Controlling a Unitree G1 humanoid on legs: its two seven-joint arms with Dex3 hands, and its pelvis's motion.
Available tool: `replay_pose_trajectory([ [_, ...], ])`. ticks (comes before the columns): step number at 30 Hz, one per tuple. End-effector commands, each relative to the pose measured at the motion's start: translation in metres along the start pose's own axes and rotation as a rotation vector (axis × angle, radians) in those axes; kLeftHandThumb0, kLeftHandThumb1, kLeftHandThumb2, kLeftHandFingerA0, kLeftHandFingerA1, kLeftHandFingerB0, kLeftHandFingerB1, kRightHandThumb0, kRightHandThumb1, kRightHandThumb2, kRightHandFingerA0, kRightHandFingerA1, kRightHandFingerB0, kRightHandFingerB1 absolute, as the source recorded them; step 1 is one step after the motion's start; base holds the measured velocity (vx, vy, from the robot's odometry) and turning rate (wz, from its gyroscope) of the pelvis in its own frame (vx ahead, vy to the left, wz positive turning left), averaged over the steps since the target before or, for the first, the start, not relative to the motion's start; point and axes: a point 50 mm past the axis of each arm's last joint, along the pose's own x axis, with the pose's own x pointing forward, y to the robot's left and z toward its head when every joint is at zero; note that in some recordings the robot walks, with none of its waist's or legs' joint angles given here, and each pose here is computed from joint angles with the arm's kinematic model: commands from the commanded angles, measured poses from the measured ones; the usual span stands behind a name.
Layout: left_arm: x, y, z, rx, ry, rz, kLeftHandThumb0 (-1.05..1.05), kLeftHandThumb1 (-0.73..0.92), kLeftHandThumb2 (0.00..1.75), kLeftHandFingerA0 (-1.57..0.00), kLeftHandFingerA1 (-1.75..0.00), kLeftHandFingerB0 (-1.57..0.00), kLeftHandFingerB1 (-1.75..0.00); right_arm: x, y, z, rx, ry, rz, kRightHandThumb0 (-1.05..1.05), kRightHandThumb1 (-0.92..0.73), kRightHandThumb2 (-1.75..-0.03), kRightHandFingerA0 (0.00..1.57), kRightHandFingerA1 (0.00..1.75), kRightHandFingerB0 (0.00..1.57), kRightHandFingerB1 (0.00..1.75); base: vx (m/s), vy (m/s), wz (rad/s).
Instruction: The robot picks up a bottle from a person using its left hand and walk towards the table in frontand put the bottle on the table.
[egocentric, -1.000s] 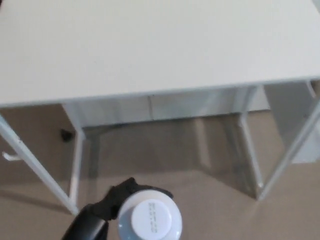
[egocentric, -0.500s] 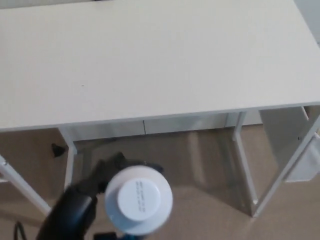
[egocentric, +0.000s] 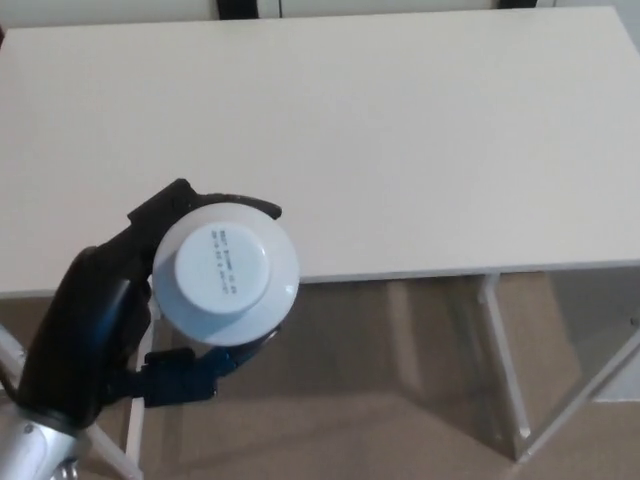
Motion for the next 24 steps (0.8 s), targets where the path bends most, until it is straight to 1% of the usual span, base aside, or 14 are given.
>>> replay_pose_trajectory([
  [1, 0.0, -0.003, -0.001, -0.021, 0.015, -0.005, -0.27, 0.76, 0.75, -0.97, -1.43, -0.78, -0.99, -0.001, -0.002, -0.006, 0.017, 0.027, -0.01, -0.37, -0.77, -0.63, 0.6, 0.49, 0.5, 0.42, 0.18, -0.12, 0.3],
  [7, -0.001, -0.004, -0.003, -0.021, 0.029, -0.005, -0.28, 0.76, 0.74, -0.97, -1.42, -0.8, -0.98, 0.0, -0.002, -0.002, 0.0, 0.023, -0.013, -0.38, -0.78, -0.63, 0.61, 0.48, 0.5, 0.41, 0.15, -0.168, 0.04],
  [11, -0.001, -0.004, -0.004, -0.017, 0.026, 0.0, -0.28, 0.78, 0.74, -0.98, -1.42, -0.79, -0.99, -0.001, -0.003, -0.002, 0.014, 0.011, -0.008, -0.37, -0.78, -0.63, 0.63, 0.51, 0.52, 0.44, 0.12, -0.172, 0.01],
  [13, -0.002, -0.003, -0.005, -0.037, 0.045, 0.002, -0.29, 0.77, 0.74, -0.96, -1.43, -0.78, -0.99, -0.001, 0.001, -0.007, -0.008, 0.032, 0.0, -0.39, -0.77, -0.63, 0.6, 0.49, 0.51, 0.42, 0.06, -0.05, -0.11],
  [14, -0.002, -0.003, -0.005, -0.039, 0.049, 0.003, -0.29, 0.77, 0.74, -0.96, -1.43, -0.78, -0.99, -0.001, 0.002, -0.008, -0.009, 0.033, 0.001, -0.39, -0.77, -0.63, 0.6, 0.49, 0.51, 0.42, 0.05, 0.016, -0.14],
  [15, -0.003, -0.004, -0.007, -0.017, 0.037, 0.002, -0.28, 0.77, 0.73, -0.97, -1.41, -0.77, -1.0, -0.003, 0.004, -0.011, 0.012, 0.026, -0.006, -0.36, -0.77, -0.62, 0.62, 0.52, 0.5, 0.43, 0.06, 0.05, -0.18],
  [17, -0.002, -0.003, -0.007, -0.007, 0.038, 0.003, -0.28, 0.78, 0.74, -0.96, -1.42, -0.77, -1.01, -0.002, 0.003, -0.01, 0.009, 0.029, -0.004, -0.38, -0.78, -0.63, 0.61, 0.5, 0.5, 0.42, 0.09, 0.069, -0.05],
  [21, 0.001, -0.003, -0.009, -0.021, 0.047, 0.003, -0.28, 0.77, 0.75, -0.96, -1.43, -0.78, -1.0, 0.0, 0.002, -0.006, 0.013, 0.039, -0.002, -0.38, -0.78, -0.63, 0.6, 0.5, 0.5, 0.42, 0.12, 0.13, 0.03],
  [24, -0.001, -0.005, -0.009, -0.033, 0.056, 0.004, -0.28, 0.77, 0.75, -0.95, -1.42, -0.78, -1.0, -0.001, 0.003, -0.009, -0.001, 0.041, 0.001, -0.38, -0.79, -0.63, 0.64, 0.51, 0.5, 0.42, 0.06, 0.183, 0.05],
])
